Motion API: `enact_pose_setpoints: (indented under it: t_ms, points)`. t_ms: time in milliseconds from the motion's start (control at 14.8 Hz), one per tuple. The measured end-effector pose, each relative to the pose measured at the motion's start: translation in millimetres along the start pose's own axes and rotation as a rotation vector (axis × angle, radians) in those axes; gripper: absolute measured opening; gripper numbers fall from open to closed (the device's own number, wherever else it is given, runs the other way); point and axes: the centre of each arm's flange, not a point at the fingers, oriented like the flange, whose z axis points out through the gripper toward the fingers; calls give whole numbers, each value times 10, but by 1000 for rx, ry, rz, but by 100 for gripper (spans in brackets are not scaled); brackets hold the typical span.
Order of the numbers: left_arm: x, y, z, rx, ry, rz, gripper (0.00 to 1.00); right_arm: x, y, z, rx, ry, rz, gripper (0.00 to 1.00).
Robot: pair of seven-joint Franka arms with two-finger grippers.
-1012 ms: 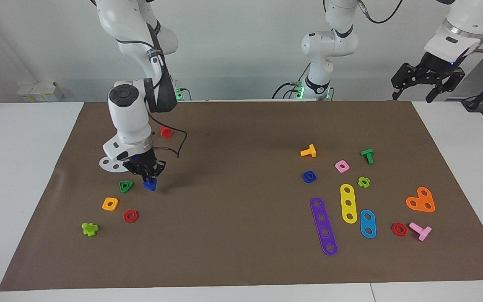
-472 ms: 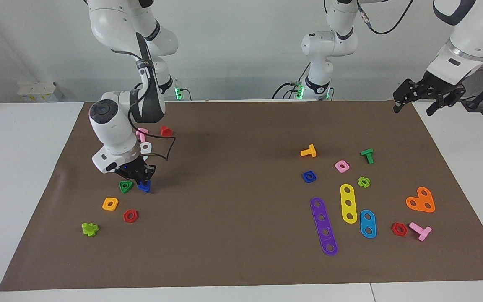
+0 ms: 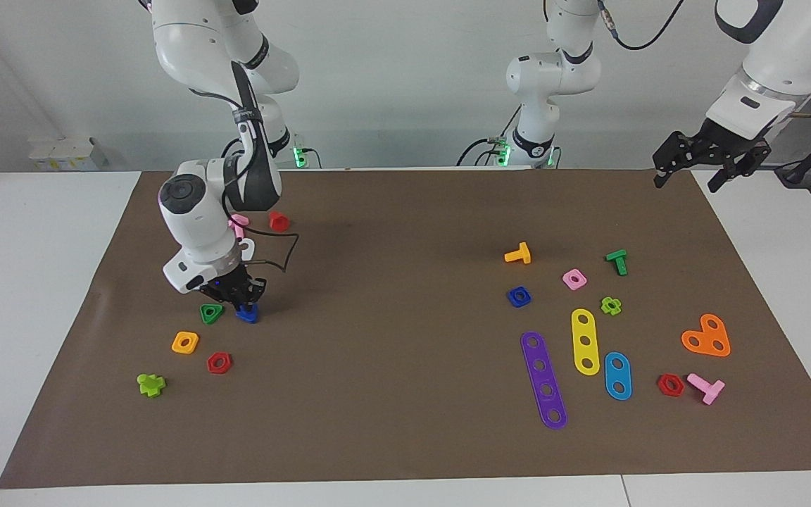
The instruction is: Unscrew and place screws in storage area
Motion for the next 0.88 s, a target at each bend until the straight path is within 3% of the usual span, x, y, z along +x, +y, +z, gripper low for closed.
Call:
enact_pose_setpoints:
  t_ms: [202, 405, 472, 877]
  points:
    - [-7, 2, -1, 0, 0, 0, 100, 34, -2, -71, 3, 25, 0, 58]
    - [-49, 16, -14, -1, -4, 1, 100, 116, 15, -407, 8, 86, 5, 91]
    - [-61, 18, -16, -2, -8, 1, 100, 127, 34, -552, 8, 104, 8, 97]
    - [-79, 22, 13, -5, -21, 1, 100, 62, 148, -1576, 6, 147, 35, 99]
